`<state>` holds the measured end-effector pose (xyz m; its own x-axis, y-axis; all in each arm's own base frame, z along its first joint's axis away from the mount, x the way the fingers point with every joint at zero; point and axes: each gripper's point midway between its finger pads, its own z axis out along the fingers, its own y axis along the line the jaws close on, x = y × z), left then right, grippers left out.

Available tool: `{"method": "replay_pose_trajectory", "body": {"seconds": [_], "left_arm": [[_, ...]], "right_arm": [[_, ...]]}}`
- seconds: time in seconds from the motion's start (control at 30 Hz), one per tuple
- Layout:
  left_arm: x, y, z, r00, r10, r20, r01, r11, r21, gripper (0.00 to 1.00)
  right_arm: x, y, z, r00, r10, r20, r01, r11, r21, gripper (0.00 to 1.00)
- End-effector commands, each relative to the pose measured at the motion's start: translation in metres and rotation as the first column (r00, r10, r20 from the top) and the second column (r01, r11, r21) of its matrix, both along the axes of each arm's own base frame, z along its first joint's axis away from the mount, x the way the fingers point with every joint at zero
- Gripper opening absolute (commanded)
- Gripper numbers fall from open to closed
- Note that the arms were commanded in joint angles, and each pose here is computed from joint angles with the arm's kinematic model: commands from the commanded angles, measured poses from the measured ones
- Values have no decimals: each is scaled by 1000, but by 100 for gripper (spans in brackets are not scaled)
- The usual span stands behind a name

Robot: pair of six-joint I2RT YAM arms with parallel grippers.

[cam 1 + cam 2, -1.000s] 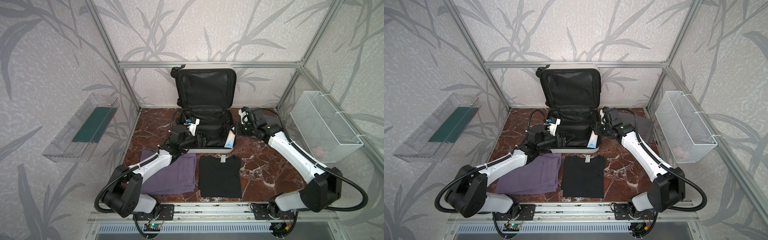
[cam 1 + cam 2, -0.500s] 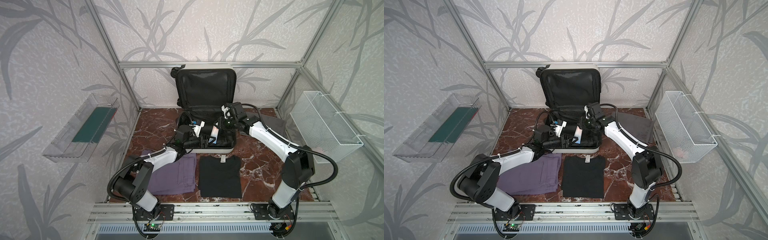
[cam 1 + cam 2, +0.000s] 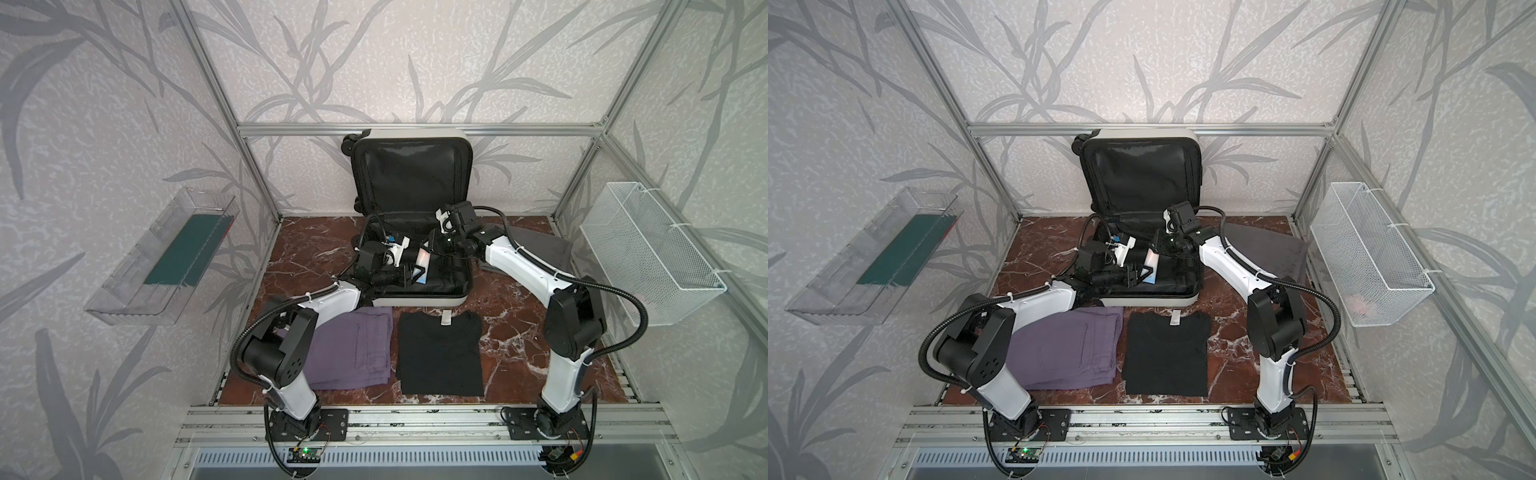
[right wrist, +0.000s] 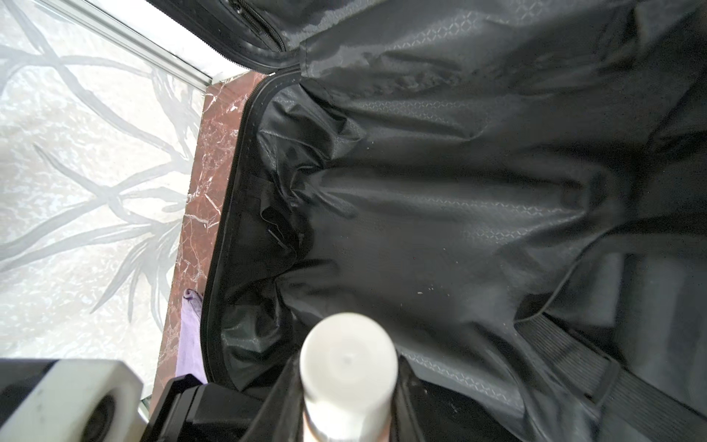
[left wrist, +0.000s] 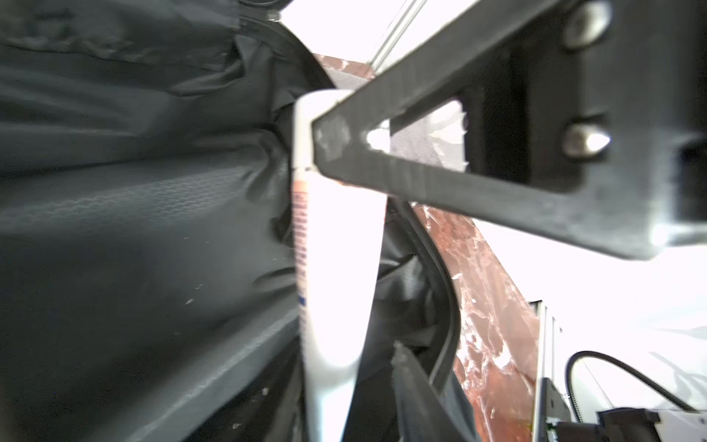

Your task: Pack the luggage

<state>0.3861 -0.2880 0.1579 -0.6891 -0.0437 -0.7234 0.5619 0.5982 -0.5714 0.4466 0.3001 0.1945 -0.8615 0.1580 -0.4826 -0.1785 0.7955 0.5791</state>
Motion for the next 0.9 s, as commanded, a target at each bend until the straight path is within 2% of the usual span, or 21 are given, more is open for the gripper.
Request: {"method": "replay_pose_trajectory", "body": {"seconds": [0.0, 0.27, 0.53, 0.87], "left_arm": [[11, 0, 3, 1000, -5, 8, 5, 1000, 16, 32], [35, 9, -11, 998, 11, -59, -8, 999, 46, 17], [62, 25, -25, 990, 61, -127, -49, 995, 90, 16], [80, 31, -65, 957, 106, -269, -53, 979, 196, 17]], "right_arm": [[12, 15, 15, 1000, 2, 31, -4, 998, 70, 33], [33, 16, -16, 998, -55, -24, 58, 993, 108, 34], [56, 20, -55, 987, -134, -88, 145, 981, 128, 36], [78, 27, -94, 969, -186, -164, 198, 978, 63, 41]]}}
